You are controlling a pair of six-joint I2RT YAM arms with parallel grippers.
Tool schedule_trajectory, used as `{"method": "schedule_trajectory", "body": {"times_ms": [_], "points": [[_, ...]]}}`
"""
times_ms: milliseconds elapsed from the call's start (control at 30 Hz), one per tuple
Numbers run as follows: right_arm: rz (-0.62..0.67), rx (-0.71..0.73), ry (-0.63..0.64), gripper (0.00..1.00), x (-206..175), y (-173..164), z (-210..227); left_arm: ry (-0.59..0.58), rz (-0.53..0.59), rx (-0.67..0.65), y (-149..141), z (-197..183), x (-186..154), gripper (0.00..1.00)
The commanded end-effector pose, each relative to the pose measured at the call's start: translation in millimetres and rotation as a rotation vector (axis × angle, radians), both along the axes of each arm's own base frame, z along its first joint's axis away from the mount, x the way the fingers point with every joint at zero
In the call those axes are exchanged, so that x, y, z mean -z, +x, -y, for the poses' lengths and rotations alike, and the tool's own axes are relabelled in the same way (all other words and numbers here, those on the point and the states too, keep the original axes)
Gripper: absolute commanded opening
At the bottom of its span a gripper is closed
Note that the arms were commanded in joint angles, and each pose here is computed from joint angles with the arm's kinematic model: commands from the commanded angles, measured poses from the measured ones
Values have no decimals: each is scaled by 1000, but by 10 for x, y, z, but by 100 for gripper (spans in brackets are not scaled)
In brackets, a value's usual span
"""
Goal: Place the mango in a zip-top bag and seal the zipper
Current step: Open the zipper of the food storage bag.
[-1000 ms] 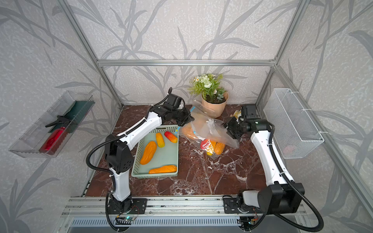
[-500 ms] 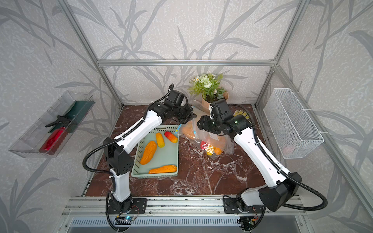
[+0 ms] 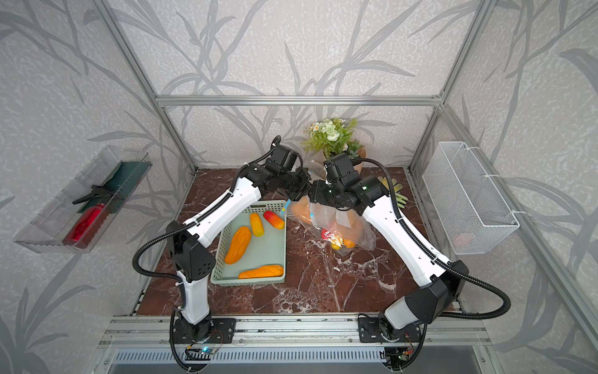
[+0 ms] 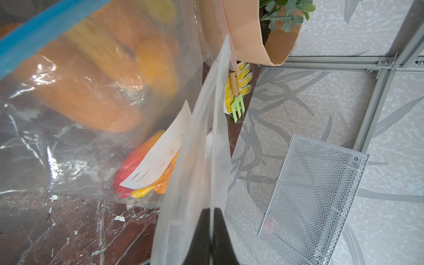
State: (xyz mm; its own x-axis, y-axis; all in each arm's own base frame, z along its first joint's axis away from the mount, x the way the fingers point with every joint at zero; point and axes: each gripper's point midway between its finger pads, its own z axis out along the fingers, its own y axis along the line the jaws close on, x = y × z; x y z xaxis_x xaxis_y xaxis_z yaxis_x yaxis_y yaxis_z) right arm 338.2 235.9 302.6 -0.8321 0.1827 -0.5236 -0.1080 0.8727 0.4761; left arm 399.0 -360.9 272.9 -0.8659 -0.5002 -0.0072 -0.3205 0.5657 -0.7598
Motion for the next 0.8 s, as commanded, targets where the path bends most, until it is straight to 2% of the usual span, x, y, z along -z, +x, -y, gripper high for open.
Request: {"method": "schedule_trajectory", "body": {"times_ms": [0,333,500,600,767], "points": [[13,-9,-71,53,44,31,33,-10,11,-13,-22,-4,-164,0],[33,-2,-156,46,78,87,-10,5,-2,-11,-32,-10,-192,0],[30,9,-184,33,102,117,20,2,-8,-14,-30,-4,-188,0],[31,17,-183,19,99,117,34,4,-7,-12,-38,-1,-191,0],[25,16,-162,4,70,95,31,9,21,-8,-19,-11,-240,0]]}}
